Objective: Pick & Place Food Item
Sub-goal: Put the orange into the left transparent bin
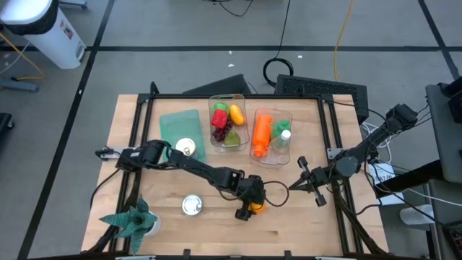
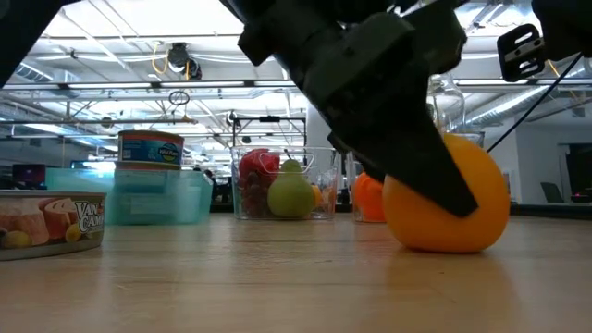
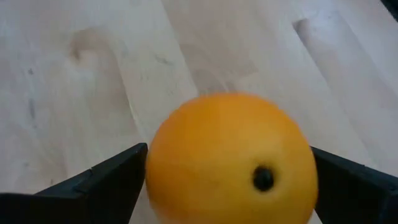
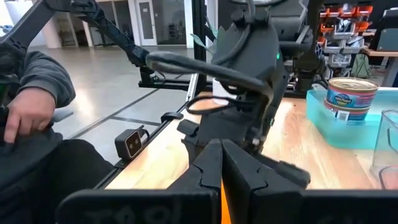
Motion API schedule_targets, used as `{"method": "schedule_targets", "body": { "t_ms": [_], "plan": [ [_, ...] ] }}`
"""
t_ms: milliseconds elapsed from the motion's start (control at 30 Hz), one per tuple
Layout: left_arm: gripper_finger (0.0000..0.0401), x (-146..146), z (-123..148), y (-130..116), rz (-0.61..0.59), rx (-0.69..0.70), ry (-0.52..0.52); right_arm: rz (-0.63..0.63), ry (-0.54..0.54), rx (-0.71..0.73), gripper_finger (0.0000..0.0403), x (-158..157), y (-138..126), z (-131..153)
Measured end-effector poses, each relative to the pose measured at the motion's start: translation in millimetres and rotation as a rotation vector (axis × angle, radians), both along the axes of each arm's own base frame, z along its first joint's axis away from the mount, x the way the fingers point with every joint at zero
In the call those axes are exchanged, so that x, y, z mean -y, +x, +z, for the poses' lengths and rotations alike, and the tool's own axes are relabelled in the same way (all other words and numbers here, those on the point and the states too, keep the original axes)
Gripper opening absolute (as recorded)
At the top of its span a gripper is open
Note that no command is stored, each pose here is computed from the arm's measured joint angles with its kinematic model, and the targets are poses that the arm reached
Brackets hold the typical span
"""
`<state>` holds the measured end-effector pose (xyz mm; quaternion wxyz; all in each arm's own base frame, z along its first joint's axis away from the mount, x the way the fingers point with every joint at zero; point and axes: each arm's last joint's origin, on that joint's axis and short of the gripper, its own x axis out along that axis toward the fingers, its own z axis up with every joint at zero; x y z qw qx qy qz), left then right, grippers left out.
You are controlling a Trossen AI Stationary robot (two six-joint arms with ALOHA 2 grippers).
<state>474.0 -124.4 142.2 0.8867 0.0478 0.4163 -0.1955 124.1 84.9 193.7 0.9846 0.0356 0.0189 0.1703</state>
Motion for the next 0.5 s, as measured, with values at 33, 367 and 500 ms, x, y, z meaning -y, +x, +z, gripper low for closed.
{"method": "schedule_targets", "body": {
  "t_ms": [33,367,500],
  "plan": [
    [0.0397,0.4,-3.5,1.3,-0.002,0.004,-0.003,0.0,0.0,0.0,0.0,0.0,0.0,0.0],
    [0.0386,2.3,-3.2,3.1,-0.03,0.025,-0.034,0.003,0.009,0.0,0.0,-0.1,0.0,0.3],
    [0.0336,2.6,-2.3,4.0,-0.039,0.042,-0.031,0.003,0.007,-0.003,0.0,-0.1,-0.1,0.0]
  ]
}}
